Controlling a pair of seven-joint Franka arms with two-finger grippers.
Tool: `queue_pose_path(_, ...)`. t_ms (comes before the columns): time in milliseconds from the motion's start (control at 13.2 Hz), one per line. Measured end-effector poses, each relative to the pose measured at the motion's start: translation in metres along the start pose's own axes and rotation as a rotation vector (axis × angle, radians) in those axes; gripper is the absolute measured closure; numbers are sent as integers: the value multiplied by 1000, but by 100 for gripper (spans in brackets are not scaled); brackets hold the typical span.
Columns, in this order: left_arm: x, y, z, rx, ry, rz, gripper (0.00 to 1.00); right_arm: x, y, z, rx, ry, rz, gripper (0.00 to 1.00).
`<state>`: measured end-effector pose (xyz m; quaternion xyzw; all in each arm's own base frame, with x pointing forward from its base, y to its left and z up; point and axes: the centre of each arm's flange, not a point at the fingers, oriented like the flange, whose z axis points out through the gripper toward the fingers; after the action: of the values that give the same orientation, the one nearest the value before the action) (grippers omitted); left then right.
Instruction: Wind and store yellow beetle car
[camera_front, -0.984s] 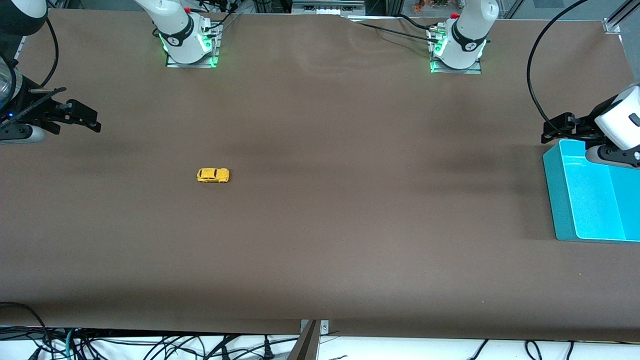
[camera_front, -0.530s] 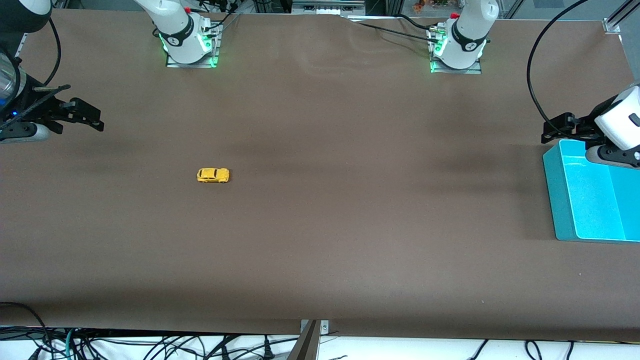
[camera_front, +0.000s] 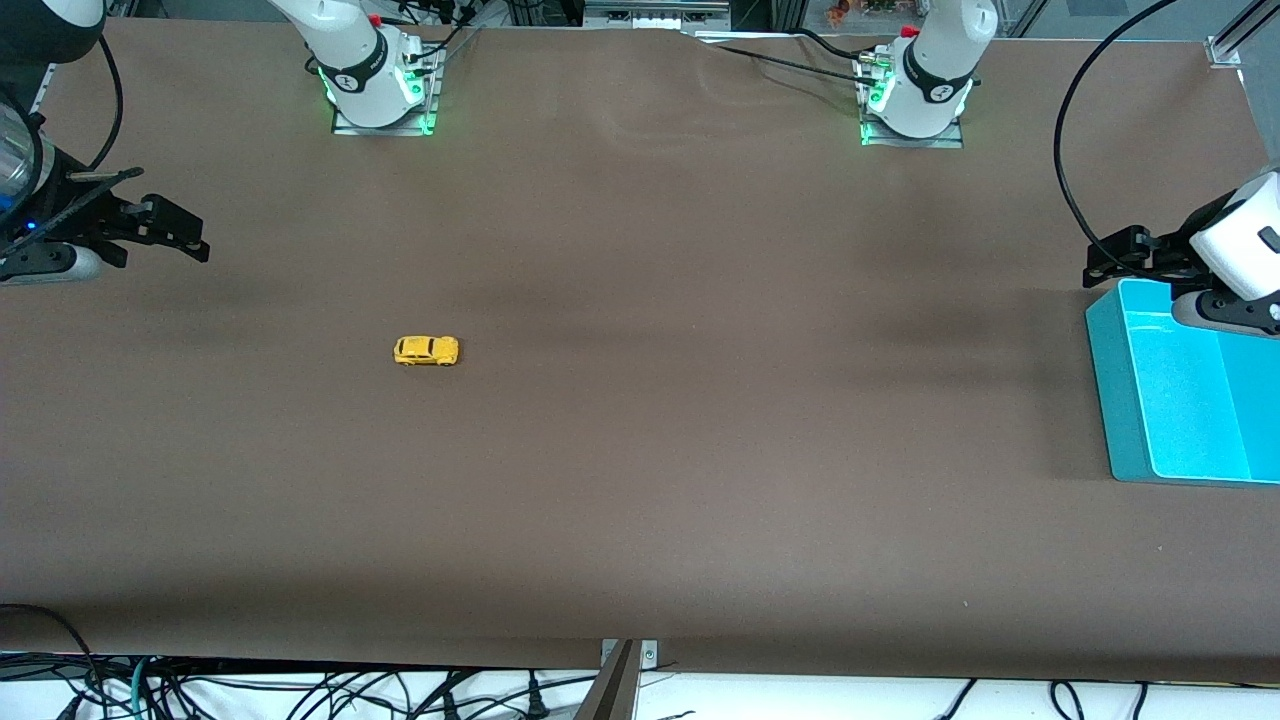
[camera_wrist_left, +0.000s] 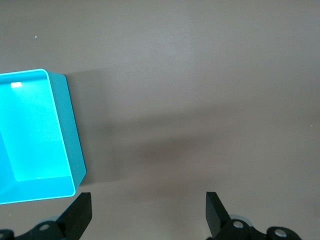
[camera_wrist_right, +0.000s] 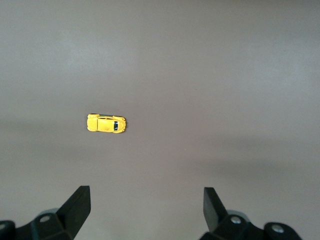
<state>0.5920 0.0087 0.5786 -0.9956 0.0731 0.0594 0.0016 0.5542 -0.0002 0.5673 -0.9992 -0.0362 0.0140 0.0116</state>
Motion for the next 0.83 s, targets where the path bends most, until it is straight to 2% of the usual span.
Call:
queue_pose_path(378, 0, 0, 0, 1, 3, 0, 0, -1, 0, 1, 0, -7, -1, 0)
queue_pose_path(606, 0, 0, -1, 1, 4, 0, 0, -5, -15, 17, 3, -63, -28, 0)
queue_pose_path(833, 0, 0, -1, 1, 5, -1, 0, -11, -77, 38, -4, -114, -139, 0)
